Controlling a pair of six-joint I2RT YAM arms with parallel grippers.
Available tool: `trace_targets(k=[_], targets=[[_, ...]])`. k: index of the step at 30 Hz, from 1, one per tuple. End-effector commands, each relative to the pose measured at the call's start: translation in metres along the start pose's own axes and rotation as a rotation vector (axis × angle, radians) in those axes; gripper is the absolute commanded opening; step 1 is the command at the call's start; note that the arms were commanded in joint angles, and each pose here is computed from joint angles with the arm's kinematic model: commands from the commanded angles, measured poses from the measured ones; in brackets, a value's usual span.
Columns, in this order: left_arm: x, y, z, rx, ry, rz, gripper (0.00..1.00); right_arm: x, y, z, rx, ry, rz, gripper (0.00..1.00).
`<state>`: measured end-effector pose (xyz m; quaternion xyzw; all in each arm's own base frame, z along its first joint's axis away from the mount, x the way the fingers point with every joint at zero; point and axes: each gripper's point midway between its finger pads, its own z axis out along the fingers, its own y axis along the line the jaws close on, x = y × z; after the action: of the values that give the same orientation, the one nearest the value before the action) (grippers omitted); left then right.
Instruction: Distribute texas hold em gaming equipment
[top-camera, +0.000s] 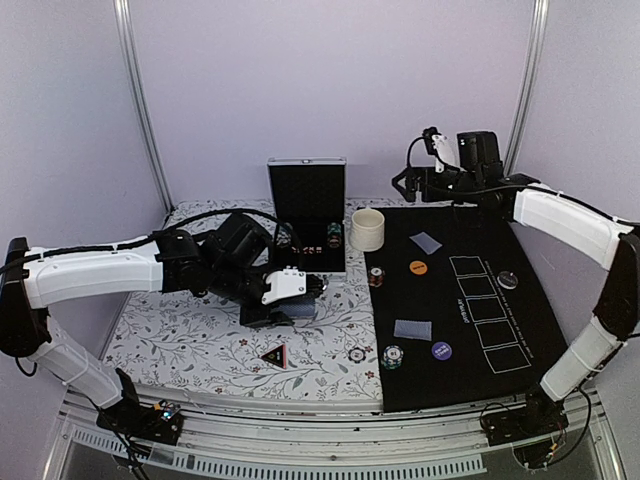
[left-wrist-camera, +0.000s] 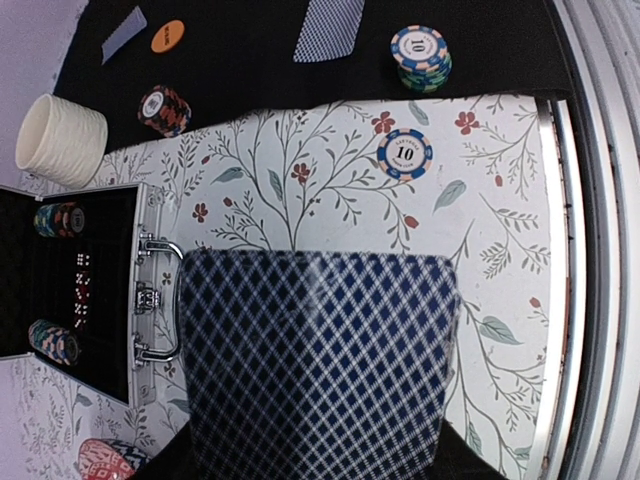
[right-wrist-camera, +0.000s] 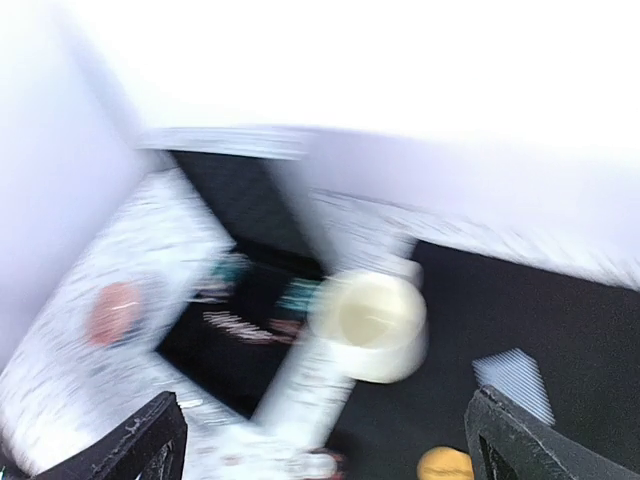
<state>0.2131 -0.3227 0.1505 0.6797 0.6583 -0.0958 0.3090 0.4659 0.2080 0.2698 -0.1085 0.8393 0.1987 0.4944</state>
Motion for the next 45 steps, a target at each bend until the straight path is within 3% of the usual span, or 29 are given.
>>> trace_targets(k=[1,6,10,16,30,35,45], targets=[[-0.015,-0.001,-0.009,-0.019,-0.057,0.029,0.53,0.027,0.101,-0.037,-0.32,-0.047,-0.202,0.99],[-0.02,-0.001,-0.01,-0.019,-0.076,0.03,0.53,0.083,0.169,-0.067,-0.646,0.035,-0.01,0.99],[-0.021,0.0,-0.011,-0.021,-0.083,0.029,0.53,0.118,0.203,-0.075,-0.785,0.12,0.128,1.0],[-0.021,0.001,-0.011,-0.024,-0.08,0.025,0.52,0.16,0.257,-0.075,-0.934,0.258,0.2,0.98],[-0.025,0.001,-0.014,-0.025,-0.095,0.024,0.52,0.194,0.291,-0.033,-0.974,0.365,0.292,0.87],[-0.023,0.003,-0.016,-0.04,-0.091,0.026,0.52,0.202,0.285,-0.029,-0.921,0.397,0.287,0.7],[-0.021,0.005,-0.016,-0.057,-0.082,0.03,0.51,0.207,0.265,-0.037,-0.804,0.414,0.231,0.54]])
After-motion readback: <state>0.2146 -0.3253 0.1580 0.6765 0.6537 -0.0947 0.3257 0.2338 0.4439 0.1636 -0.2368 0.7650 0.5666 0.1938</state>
